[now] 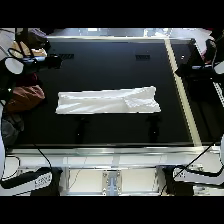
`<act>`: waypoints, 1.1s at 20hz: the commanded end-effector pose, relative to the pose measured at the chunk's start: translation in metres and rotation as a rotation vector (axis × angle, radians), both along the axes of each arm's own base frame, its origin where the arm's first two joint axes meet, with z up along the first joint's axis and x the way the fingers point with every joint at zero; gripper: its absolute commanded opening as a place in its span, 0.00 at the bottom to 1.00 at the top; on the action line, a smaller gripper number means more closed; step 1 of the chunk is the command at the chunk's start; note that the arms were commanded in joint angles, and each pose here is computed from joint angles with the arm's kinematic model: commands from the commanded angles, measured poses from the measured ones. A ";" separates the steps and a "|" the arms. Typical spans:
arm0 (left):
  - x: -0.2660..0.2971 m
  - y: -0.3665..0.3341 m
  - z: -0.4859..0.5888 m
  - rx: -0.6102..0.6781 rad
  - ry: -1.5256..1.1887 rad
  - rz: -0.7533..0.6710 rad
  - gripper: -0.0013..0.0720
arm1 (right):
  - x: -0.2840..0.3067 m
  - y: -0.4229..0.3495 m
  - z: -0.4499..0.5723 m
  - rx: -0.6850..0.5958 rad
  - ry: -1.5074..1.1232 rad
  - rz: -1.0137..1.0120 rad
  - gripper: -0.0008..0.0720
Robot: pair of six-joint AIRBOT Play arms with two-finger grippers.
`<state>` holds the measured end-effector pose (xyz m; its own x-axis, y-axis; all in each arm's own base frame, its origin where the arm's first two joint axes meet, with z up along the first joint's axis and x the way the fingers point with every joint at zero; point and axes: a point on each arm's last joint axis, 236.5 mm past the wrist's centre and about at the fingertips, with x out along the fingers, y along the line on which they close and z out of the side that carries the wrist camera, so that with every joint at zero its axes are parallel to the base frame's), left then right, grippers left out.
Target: Fold the shirts.
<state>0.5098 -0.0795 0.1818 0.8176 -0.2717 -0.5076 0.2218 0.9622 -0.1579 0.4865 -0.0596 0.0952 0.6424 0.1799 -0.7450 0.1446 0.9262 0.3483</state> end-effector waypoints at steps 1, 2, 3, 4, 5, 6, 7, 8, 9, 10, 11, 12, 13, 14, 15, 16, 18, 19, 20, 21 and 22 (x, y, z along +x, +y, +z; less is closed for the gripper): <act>-0.003 -0.051 0.014 0.083 -0.053 -0.109 0.73 | -0.021 0.008 -0.044 0.266 0.175 0.030 0.63; -0.001 -0.061 0.009 0.090 -0.036 -0.121 0.73 | -0.027 0.019 -0.060 0.354 0.223 0.090 0.63; 0.001 -0.069 0.002 0.100 -0.010 -0.134 0.73 | -0.030 0.028 -0.074 0.440 0.254 0.146 0.63; 0.004 -0.075 -0.007 0.113 0.026 -0.148 0.73 | -0.030 0.035 -0.086 0.515 0.275 0.175 0.70; 0.005 -0.081 -0.018 0.125 0.070 -0.164 0.73 | -0.028 0.037 -0.099 0.566 0.296 0.172 0.87; 0.007 -0.086 -0.028 0.131 0.104 -0.178 0.73 | -0.027 0.038 -0.115 0.600 0.321 0.164 0.89; 0.009 -0.090 -0.036 0.135 0.126 -0.189 0.73 | -0.028 0.039 -0.129 0.614 0.344 0.169 0.89; 0.012 -0.094 -0.043 0.137 0.136 -0.195 0.73 | -0.029 0.040 -0.144 0.633 0.371 0.166 0.89; 0.012 -0.099 -0.051 0.140 0.150 -0.203 0.73 | -0.030 0.041 -0.156 0.644 0.391 0.171 0.89; 0.013 -0.102 -0.058 0.142 0.164 -0.210 0.73 | -0.032 0.043 -0.165 0.651 0.405 0.178 0.89; 0.013 -0.105 -0.065 0.145 0.176 -0.216 0.73 | -0.032 0.043 -0.172 0.653 0.412 0.183 0.89; 0.013 -0.107 -0.070 0.146 0.184 -0.220 0.73 | -0.032 0.044 -0.177 0.656 0.415 0.188 0.89; 0.013 -0.110 -0.073 0.149 0.189 -0.225 0.73 | -0.032 0.043 -0.179 0.650 0.415 0.184 0.89; 0.012 -0.113 -0.077 0.149 0.196 -0.230 0.73 | -0.029 0.043 -0.180 0.641 0.407 0.182 0.89; 0.012 -0.114 -0.079 0.151 0.200 -0.233 0.73 | -0.026 0.045 -0.181 0.633 0.401 0.179 0.87; 0.012 -0.115 -0.082 0.152 0.205 -0.235 0.73 | -0.024 0.047 -0.183 0.621 0.398 0.179 0.87; 0.012 -0.117 -0.088 0.152 0.216 -0.239 0.73 | -0.021 0.053 -0.187 0.591 0.397 0.188 0.86; 0.012 -0.117 -0.091 0.153 0.224 -0.240 0.73 | -0.020 0.058 -0.189 0.578 0.399 0.198 0.86; 0.011 -0.117 -0.094 0.156 0.236 -0.242 0.73 | -0.020 0.063 -0.190 0.568 0.403 0.209 0.86; 0.009 -0.117 -0.098 0.159 0.253 -0.246 0.73 | -0.020 0.068 -0.191 0.565 0.407 0.219 0.86; 0.006 -0.117 -0.104 0.163 0.273 -0.250 0.73 | -0.021 0.075 -0.191 0.566 0.412 0.232 0.86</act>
<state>0.5208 -0.1954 0.0898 0.5986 -0.3468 -0.7221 0.4197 0.9036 -0.0861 0.4646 0.0035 -0.0914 0.2455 0.7101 -0.6599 0.2085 0.6262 0.7513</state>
